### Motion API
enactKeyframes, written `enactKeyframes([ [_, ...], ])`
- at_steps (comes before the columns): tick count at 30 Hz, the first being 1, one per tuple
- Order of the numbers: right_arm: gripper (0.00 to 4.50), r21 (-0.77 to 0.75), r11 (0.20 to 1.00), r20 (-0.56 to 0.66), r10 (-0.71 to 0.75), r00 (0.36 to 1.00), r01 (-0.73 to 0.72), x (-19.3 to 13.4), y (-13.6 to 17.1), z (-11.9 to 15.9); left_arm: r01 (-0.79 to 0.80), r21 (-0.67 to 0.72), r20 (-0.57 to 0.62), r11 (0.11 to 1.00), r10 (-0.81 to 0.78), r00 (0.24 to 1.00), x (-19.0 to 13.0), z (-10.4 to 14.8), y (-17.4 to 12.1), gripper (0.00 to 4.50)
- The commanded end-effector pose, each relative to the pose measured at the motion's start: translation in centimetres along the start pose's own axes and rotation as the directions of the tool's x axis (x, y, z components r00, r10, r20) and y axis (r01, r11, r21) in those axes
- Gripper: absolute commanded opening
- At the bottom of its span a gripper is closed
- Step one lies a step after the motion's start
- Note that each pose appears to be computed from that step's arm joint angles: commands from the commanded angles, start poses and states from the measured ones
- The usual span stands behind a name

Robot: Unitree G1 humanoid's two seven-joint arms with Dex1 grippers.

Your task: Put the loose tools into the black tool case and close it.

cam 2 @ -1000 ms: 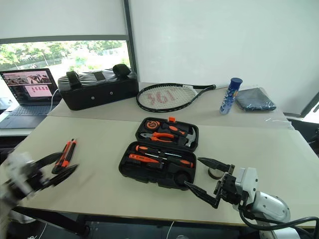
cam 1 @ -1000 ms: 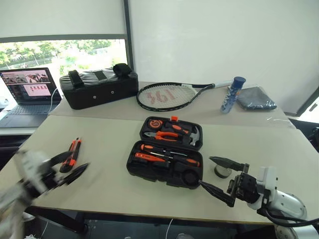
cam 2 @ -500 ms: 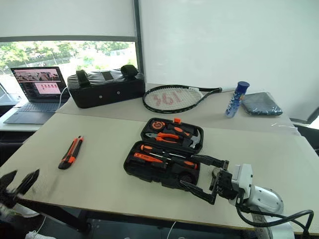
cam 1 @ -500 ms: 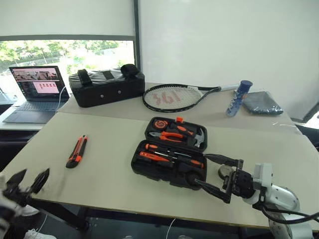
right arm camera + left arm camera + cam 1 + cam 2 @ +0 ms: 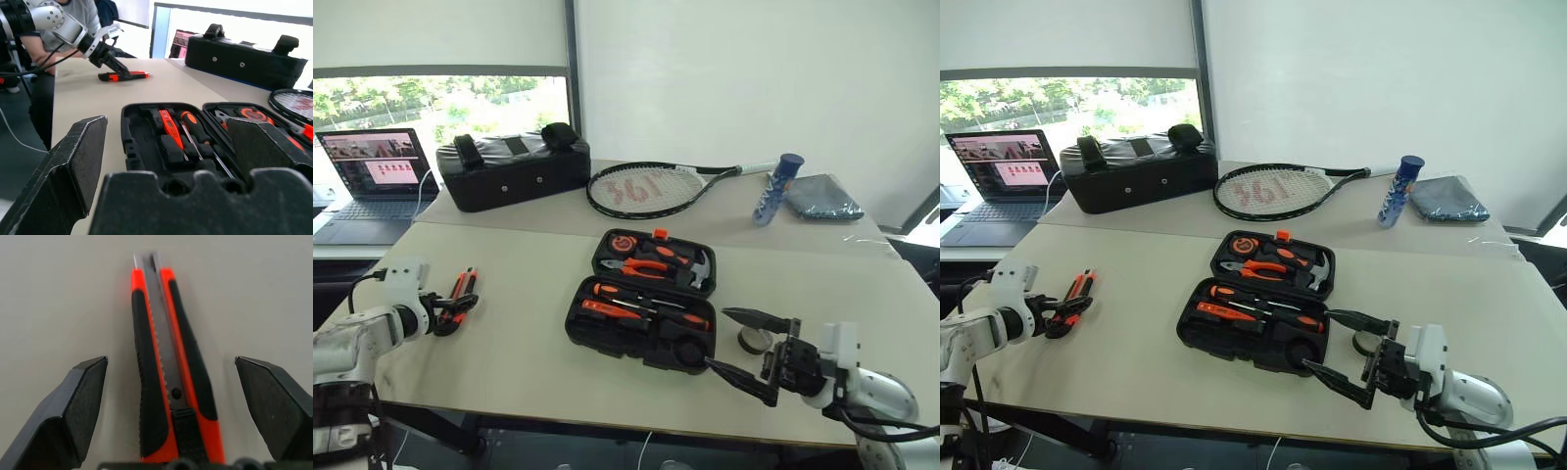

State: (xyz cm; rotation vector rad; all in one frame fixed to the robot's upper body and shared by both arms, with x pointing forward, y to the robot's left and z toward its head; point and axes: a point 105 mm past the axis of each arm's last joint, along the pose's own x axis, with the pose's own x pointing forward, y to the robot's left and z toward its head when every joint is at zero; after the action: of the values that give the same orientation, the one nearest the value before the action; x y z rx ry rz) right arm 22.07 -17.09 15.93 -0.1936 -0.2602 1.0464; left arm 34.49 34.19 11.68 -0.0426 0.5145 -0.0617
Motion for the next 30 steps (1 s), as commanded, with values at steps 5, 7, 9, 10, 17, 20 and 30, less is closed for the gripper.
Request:
enactKeyframes([
  [5,4.5,-0.053,0.998,0.014,-0.038,0.999,0.038,-1.5,0.3,1.8,0.032,0.001,-0.087,0.999,-0.032,0.996,0.6,-0.5,0.3,3.69],
  [7,4.5,-0.051,0.998,0.023,-0.047,0.999,0.048,-1.5,0.4,1.9,0.042,0.002,-0.096,0.999,-0.042,0.995,0.6,-0.7,0.3,3.16],
  [9,4.5,-0.051,0.997,0.032,-0.049,0.998,0.05,-1.4,0.6,2.0,0.042,0.008,-0.094,0.999,-0.041,0.995,0.5,-0.9,0.7,2.52],
  [10,4.5,-0.051,0.997,0.034,-0.049,0.998,0.051,-1.4,0.7,2.1,0.04,0.011,-0.09,0.999,-0.038,0.995,0.5,-1.0,0.9,2.11],
  [17,4.5,-0.062,0.994,-0.004,-0.087,0.996,0.087,-3.0,1.0,1.9,0.328,0.233,0.321,0.916,-0.391,0.863,-1.5,6.6,-3.5,1.61],
  [20,4.5,-0.062,0.994,-0.017,-0.095,0.995,0.094,-3.4,1.0,1.8,0.511,0.489,0.338,0.707,-0.693,0.636,-3.7,9.1,-9.7,1.61],
  [30,4.5,-0.04,0.995,-0.031,-0.09,0.995,0.089,-3.2,1.7,1.5,0.682,0.72,-0.434,-0.129,-0.85,0.298,-3.1,3.6,-22.5,1.61],
])
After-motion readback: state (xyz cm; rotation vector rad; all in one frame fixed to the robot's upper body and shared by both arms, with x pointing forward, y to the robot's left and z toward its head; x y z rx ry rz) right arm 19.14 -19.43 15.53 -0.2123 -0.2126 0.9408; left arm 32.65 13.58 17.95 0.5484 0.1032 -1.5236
